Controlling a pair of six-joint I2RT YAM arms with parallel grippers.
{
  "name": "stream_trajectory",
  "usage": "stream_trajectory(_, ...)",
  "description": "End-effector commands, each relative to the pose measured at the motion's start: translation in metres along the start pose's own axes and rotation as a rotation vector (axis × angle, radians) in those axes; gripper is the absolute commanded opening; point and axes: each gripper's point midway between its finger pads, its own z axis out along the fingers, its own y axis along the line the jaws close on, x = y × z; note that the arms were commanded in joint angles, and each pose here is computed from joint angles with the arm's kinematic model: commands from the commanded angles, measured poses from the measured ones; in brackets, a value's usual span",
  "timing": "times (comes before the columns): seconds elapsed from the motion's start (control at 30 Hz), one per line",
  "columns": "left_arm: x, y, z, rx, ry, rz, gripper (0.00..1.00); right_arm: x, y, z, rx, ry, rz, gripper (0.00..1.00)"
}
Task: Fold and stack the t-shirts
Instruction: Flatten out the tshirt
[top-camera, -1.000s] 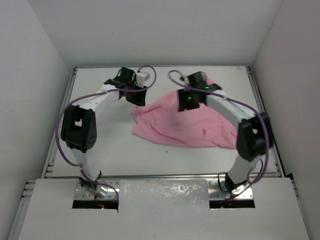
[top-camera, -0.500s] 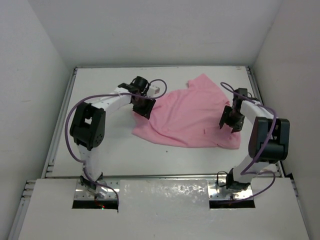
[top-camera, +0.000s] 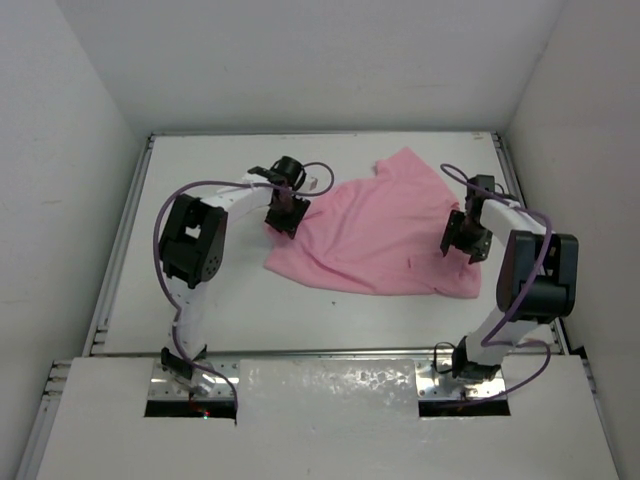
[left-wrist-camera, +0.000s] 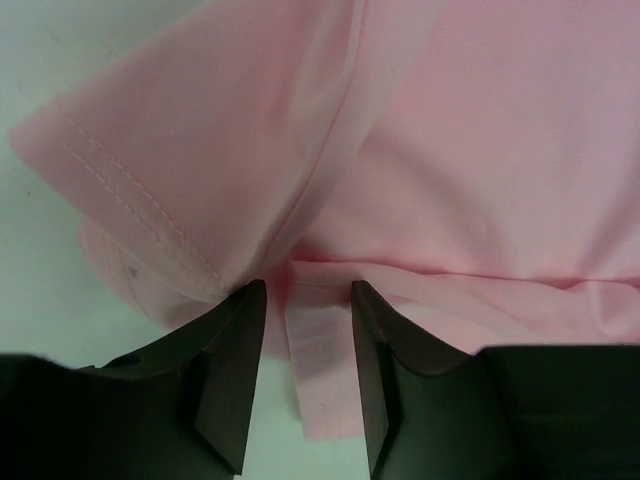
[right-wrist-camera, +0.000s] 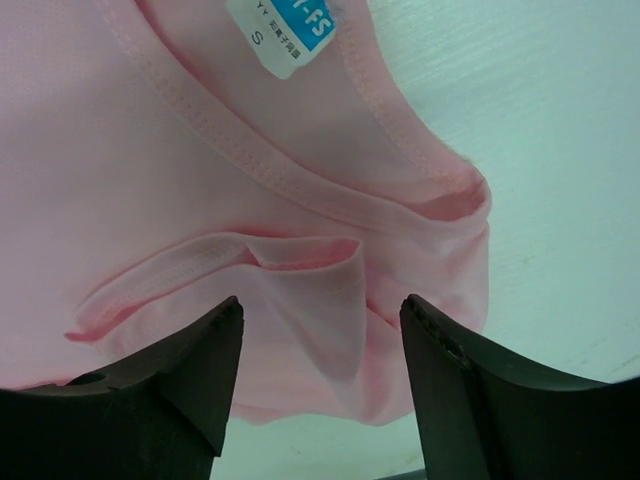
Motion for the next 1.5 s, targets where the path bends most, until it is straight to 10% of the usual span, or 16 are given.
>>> stream_trajectory(0.0, -0.008, 0.006, -0.007, -0.044, -0.02, -0.003, 0.37, -0.001, 0.005, 0.008, -0.03, 0.005, -0.021, 0.62)
stream_trajectory(0.2, 0.002, 0.0, -0.014, -0.01, -0.01, 0.015, 0.0, 0.006, 0.016, 0.02, -0.088, 0.032, -0.004, 0.44)
stream_trajectory(0.4, -0.011, 0.007, -0.033, -0.049, -0.051, 0.032, 0.0, -0.02, 0.012, 0.021, -0.045, -0.021, -0.019, 0.0)
stream_trajectory(0.6, -0.076, 0.053, -0.055, -0.136, -0.196, 0.006, 0.0, -0.114, 0.05, -0.015, -0.195, -0.214, -0.03, 0.0)
stream_trajectory(0.7, -0.153, 0.109, -0.094, -0.222, -0.374, -0.058, 0.0, -0.215, 0.077, -0.078, -0.298, -0.453, -0.008, 0.0)
stream_trajectory(0.87, -0.261, 0.207, -0.269, -0.527, -0.991, -0.155, 0.0, -0.367, 0.104, -0.282, -0.518, -1.094, 0.068, 0.0)
stream_trajectory(0.97, -0.259, 0.228, -0.38, -0.626, -1.269, -0.199, 0.0, -0.38, 0.1, -0.371, -0.631, -1.378, 0.117, 0.0)
stream_trajectory(1.1, -0.273, 0.232, -0.426, -0.624, -1.421, -0.112, 0.0, -0.378, 0.1, -0.388, -0.647, -1.454, 0.08, 0.0)
stream_trajectory(1.47, -0.241, 0.152, -0.27, -0.238, -1.029, 0.096, 0.0, -0.275, 0.135, -0.255, -0.638, -1.115, -0.084, 0.0)
